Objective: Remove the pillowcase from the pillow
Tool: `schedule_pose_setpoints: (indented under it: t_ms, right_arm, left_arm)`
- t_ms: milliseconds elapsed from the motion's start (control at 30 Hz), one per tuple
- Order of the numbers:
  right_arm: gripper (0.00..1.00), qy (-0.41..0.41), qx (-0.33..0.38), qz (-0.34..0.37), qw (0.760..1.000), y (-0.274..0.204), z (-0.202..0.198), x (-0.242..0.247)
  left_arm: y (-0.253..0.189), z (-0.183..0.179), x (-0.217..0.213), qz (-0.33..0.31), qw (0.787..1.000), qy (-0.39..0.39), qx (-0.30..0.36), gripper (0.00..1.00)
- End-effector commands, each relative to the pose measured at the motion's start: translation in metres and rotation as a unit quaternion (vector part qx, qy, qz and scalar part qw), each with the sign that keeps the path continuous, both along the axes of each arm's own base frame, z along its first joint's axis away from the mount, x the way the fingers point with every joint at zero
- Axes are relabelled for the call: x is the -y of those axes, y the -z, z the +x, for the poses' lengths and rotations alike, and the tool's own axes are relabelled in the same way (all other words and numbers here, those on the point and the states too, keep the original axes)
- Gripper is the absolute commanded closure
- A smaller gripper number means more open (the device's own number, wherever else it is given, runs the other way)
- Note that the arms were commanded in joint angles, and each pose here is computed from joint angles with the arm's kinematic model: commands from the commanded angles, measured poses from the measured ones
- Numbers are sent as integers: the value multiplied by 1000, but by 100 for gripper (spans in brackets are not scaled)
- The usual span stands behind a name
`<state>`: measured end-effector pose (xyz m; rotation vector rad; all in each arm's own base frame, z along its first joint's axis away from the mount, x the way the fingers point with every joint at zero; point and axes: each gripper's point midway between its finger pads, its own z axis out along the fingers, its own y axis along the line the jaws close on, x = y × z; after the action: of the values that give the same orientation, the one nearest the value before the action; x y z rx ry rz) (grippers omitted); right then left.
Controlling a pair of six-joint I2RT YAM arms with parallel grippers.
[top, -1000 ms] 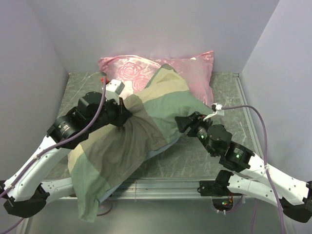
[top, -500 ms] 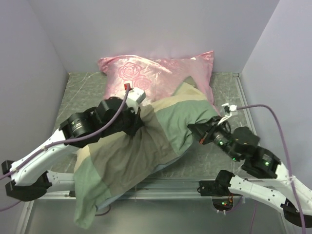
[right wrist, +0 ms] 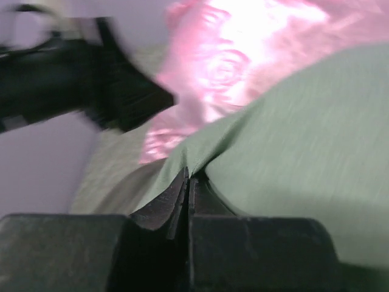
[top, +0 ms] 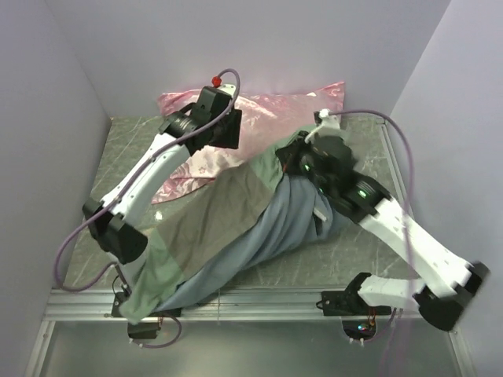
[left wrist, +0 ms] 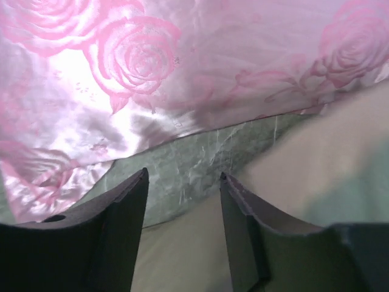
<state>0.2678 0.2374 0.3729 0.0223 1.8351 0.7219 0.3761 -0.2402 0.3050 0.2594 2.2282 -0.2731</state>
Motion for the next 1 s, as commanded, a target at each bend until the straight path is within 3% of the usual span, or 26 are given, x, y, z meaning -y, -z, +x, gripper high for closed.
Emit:
schedule_pose_setpoints:
  t_ms: [0,100,167,400,600,667,800,900,967]
  right_arm:
    - [100,32,-62,15,997,55,57,2]
    - [100,67,-109,-21,992,99,93,15]
    - [100,67,-139,-35,987,119,111,13]
    - [100,71,-192,-39,978,146,154,11]
    - [100,78,-235,-7,969,161,186,15]
    - [100,75,-253,15,964,168,195,19]
    - [100,60,-249,42,966,160,201,14]
    - [100,54,-245,55,966,150,202,11]
    - [100,53,-243,58,967,143,203,10]
  left_arm:
    - [-18,23,22,-66,997,32,18,43]
    - [-76,20,22,-113,990,34,78,27]
    - [-106,14,16,-130,986,30,102,23]
    - [-180,-39,-10,-167,970,22,174,19]
    - [-211,-90,-37,-174,959,-8,225,17]
    - [-213,-107,-42,-179,957,-17,227,17]
    - [-165,-116,-46,-153,968,-56,190,19]
    - [-82,-115,-45,-101,982,-93,131,21]
    - [-63,-118,-41,-115,981,-102,120,21]
